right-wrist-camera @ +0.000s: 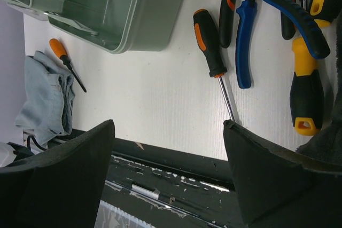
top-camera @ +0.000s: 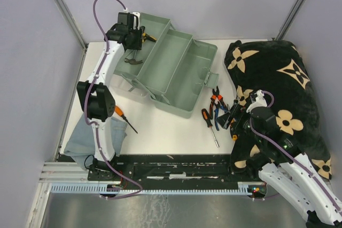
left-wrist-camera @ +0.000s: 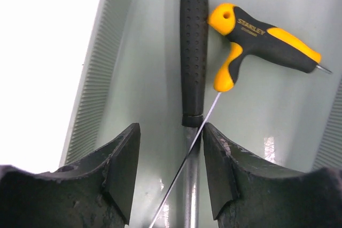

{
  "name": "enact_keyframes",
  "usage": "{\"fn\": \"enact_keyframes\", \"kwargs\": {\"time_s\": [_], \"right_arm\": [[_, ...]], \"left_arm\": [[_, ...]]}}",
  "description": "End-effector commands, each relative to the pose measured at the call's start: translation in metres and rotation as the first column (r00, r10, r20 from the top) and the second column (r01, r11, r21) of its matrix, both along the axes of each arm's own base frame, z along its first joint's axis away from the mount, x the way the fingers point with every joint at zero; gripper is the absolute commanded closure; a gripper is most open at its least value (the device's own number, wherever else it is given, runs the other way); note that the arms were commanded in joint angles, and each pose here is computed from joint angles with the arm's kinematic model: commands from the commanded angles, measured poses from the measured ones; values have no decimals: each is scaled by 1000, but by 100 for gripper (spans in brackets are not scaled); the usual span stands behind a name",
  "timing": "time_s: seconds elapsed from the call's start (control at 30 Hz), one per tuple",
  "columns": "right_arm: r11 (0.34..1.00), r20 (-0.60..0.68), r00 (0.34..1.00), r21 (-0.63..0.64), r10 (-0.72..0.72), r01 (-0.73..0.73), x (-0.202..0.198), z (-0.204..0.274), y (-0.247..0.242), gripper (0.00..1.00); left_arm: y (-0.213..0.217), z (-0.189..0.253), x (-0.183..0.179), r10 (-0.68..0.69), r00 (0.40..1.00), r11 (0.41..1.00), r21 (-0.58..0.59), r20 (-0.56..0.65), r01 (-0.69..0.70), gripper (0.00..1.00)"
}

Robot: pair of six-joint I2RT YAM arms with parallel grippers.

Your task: Pack the tool kit

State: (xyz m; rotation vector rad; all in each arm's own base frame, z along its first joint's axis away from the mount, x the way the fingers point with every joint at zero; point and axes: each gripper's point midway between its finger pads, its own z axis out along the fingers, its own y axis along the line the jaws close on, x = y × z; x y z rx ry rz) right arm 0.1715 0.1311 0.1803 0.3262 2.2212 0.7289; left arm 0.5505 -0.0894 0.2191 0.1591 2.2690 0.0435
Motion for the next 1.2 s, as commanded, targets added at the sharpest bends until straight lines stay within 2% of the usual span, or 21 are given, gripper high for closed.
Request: {"fn": "enact_keyframes", "kwargs": {"time_s": [0.0,0.17,0.33,0.4,0.43,0.47,0.53,0.67,0.77,0.93,1.03,1.17], "right_arm": [[1000,30,999,19,-17,16,2,12,-1,10],[1000,43,999,17,-20,19,3,13,-2,10],[1000,65,998,16,-7,6,4,17,-2,9],[1000,80,997,13,11,-12,3,19,0,9],[1000,87,996,14,16,-17,4,20,0,9],[1000,94,995,15,20,-22,4,21,1,9],[1000,104,994,19,22,-25,4,23,1,9],[999,119,992,15,30,-32,2,26,0,9],[1000,136,990,12,26,-28,1,28,-3,8],[1000,154,988,11,-17,15,4,30,-9,5],[995,100,991,-19,-94,96,7,16,-21,6],[991,10,995,-94,-98,99,6,-5,-23,7]], "left_arm": [[0,73,-2,27,987,992,-122,160,-7,41],[-39,91,-28,-138,975,948,-261,173,180,37],[-40,108,-66,-127,974,925,-331,190,185,37],[-38,101,-86,-111,978,920,-353,179,169,38],[-34,110,-94,-82,976,917,-368,204,154,38],[-28,100,-105,-42,981,916,-384,190,114,40],[-9,94,-126,104,972,904,-428,213,-3,40],[34,88,-176,327,895,864,-479,304,-153,26],[57,84,-213,432,839,833,-502,330,-232,22],[69,54,-250,478,824,810,-515,305,-280,21],[56,36,-264,430,860,808,-543,274,-231,20],[53,2,-278,483,862,735,-606,153,-305,19]]}}
